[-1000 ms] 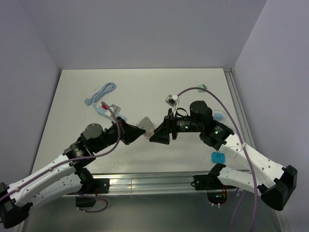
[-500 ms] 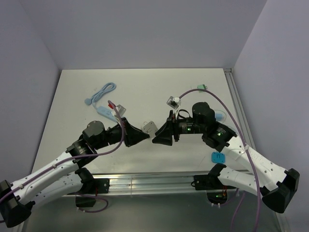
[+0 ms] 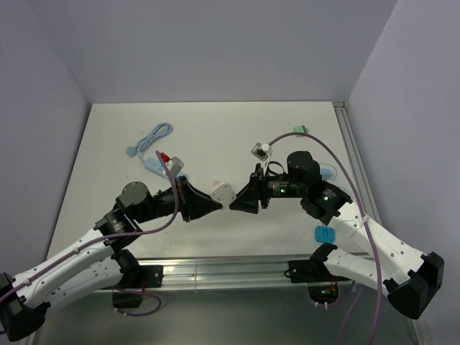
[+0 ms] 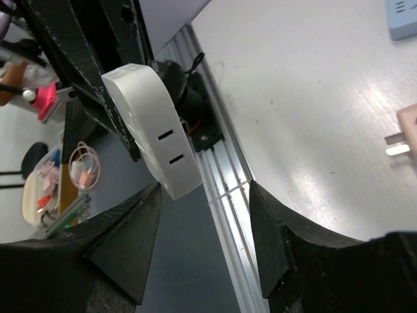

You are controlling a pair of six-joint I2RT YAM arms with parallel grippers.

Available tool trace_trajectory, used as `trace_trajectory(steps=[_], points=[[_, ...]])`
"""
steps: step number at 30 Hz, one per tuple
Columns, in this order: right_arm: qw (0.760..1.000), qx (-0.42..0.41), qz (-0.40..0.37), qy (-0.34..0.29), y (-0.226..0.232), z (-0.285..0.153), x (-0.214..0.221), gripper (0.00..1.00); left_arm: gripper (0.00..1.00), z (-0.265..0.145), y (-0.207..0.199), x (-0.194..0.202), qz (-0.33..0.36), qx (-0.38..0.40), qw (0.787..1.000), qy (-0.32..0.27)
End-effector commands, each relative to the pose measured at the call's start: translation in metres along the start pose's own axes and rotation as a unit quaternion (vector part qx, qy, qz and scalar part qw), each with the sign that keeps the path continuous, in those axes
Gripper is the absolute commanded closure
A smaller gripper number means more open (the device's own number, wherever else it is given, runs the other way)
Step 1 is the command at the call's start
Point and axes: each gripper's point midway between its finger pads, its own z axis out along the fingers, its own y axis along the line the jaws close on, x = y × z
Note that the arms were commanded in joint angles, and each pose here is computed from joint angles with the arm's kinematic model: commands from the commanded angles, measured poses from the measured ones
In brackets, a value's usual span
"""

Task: Insert the plug

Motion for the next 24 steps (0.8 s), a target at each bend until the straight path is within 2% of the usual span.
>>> trace_trajectory(steps=[1,6,10,13,17,24], points=[[0.998,-0.057,-0.029,-0.004,0.018,0.001,-0.011,0.37,1.0,-0.002,-0.031,-0.016,0.015,0.062,0.998,-0.018],[0.992,-0.119,-0.041,0.005,0.036,0.002,-0.012,0.44,1.0,-0.001,-0.034,-0.013,0.01,0.077,0.997,-0.011],[0.992,-0.123,-0.04,0.009,0.036,0.003,-0.012,0.56,1.0,0.001,-0.038,-0.009,0.008,0.095,0.995,-0.003],[0.991,-0.128,-0.039,0.009,0.037,0.004,-0.013,0.62,1.0,0.001,-0.039,-0.008,0.007,0.102,0.995,0.002],[0.991,-0.122,-0.045,0.006,0.034,0.004,-0.011,0.63,1.0,0.001,-0.042,-0.005,0.008,0.112,0.994,0.008],[0.994,-0.098,-0.037,-0.002,0.024,0.009,-0.014,0.53,1.0,-0.002,-0.044,-0.005,0.009,0.114,0.993,0.009]])
